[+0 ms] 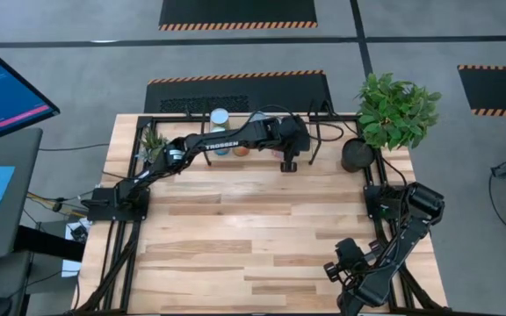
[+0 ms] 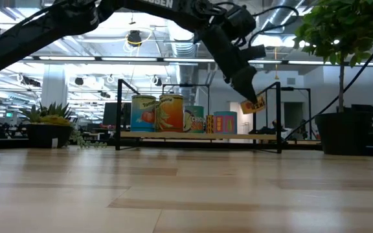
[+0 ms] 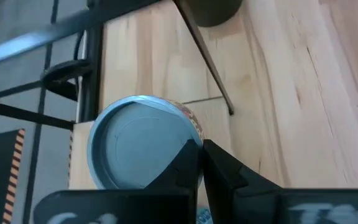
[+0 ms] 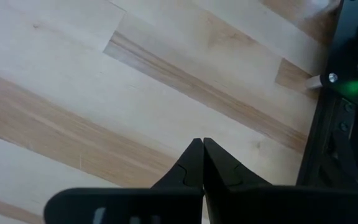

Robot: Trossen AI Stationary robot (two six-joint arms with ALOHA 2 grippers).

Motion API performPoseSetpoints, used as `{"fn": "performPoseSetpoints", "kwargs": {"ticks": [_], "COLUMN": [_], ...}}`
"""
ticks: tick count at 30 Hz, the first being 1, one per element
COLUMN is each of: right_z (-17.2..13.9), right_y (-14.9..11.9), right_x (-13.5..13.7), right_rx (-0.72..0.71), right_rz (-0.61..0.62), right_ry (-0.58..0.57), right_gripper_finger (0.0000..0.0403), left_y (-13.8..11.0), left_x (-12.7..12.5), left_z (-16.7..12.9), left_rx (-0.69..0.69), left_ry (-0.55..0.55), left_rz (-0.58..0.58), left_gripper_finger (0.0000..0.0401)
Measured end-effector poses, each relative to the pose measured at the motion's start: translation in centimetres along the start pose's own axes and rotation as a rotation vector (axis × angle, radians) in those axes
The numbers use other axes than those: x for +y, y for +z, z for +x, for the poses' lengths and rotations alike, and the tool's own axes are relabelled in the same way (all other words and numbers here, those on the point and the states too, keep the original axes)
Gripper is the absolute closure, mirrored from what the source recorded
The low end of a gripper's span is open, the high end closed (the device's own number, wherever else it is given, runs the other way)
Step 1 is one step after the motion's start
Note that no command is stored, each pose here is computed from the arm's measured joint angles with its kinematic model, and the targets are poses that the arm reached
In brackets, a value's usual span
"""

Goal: Pick and place cans onto a shelf
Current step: Put the canned pineapple on the shelf

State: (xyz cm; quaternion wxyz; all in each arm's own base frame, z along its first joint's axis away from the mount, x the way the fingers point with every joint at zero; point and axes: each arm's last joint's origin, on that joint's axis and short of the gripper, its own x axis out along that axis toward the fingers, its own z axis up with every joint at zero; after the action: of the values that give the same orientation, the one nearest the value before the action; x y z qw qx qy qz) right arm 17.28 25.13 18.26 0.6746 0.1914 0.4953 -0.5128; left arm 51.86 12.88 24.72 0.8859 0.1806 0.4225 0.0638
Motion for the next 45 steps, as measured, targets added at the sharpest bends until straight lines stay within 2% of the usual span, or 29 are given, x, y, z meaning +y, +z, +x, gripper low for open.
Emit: {"fn": "performPoseSetpoints", "kwargs": {"ticks": [8,14,21,30,45], "right_z": [0.0,0.0,0.0,0.0,0.0], "right_y": [0.0,0.0,0.0,0.0,-0.1], "right_x": [0.0,0.0,0.0,0.0,0.1], "right_rx": [-0.002,-0.003,-0.003,0.0,0.006], "right_rz": [-0.001,-0.001,-0.001,0.001,0.004], "right_ry": [-0.003,-0.004,-0.005,-0.002,0.008], "right_gripper_finger": [0.0392,0.0386,0.0391,0.0385,0.0383], "left_y": [-0.2,-0.6,-1.8,-1.8,-1.7], "left_x": [-0.5,-0.8,-1.3,-1.4,-1.3], "left_z": [1.4,2.4,3.6,4.0,4.0], "left_rx": [-0.038,-0.019,0.064,0.054,0.049], "left_ry": [-0.026,-0.019,-0.047,-0.026,-0.011], "left_rz": [-0.019,-0.017,-0.013,-0.007,0.024], "left_gripper_finger": [0.0401,0.0401,0.0401,0.0401,0.0361]}}
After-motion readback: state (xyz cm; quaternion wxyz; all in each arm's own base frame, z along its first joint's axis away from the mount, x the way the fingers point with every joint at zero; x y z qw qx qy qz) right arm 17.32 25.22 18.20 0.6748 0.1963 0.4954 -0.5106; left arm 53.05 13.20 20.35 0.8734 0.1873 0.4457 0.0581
